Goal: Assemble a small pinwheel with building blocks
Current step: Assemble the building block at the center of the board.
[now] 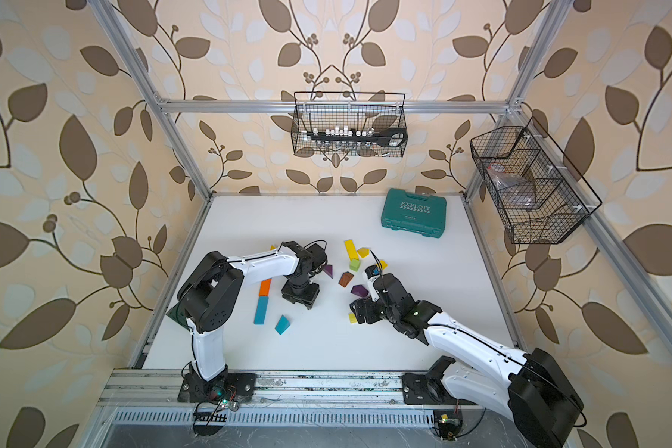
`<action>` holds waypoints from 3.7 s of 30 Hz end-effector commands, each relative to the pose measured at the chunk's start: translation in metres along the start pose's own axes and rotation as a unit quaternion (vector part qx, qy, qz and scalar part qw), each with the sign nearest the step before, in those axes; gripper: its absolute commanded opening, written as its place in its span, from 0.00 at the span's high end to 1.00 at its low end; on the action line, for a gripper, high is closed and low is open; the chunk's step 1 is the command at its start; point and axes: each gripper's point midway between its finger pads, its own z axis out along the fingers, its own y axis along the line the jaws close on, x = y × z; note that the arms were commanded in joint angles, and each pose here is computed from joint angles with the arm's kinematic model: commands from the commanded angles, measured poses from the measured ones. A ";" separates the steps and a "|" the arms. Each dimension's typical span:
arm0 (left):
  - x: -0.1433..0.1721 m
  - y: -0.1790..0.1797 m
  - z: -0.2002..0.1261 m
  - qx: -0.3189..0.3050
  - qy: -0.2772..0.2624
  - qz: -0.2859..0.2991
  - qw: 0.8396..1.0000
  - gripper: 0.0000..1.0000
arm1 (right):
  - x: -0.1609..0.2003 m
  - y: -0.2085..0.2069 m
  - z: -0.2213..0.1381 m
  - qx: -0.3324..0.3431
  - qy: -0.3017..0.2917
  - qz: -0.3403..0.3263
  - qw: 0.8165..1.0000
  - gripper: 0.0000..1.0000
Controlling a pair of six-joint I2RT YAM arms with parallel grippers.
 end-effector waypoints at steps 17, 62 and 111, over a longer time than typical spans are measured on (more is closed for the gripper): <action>-0.041 0.043 -0.015 0.011 -0.045 -0.071 0.996 0.40 | -0.008 0.007 0.009 -0.012 0.007 -0.011 1.000 0.11; 0.022 0.050 -0.026 0.000 0.025 -0.019 1.000 0.39 | -0.022 0.001 0.006 0.014 0.001 -0.022 1.000 0.05; -0.057 0.064 -0.008 -0.027 -0.004 -0.059 0.998 0.54 | -0.009 -0.013 0.004 0.021 0.005 -0.017 1.000 0.05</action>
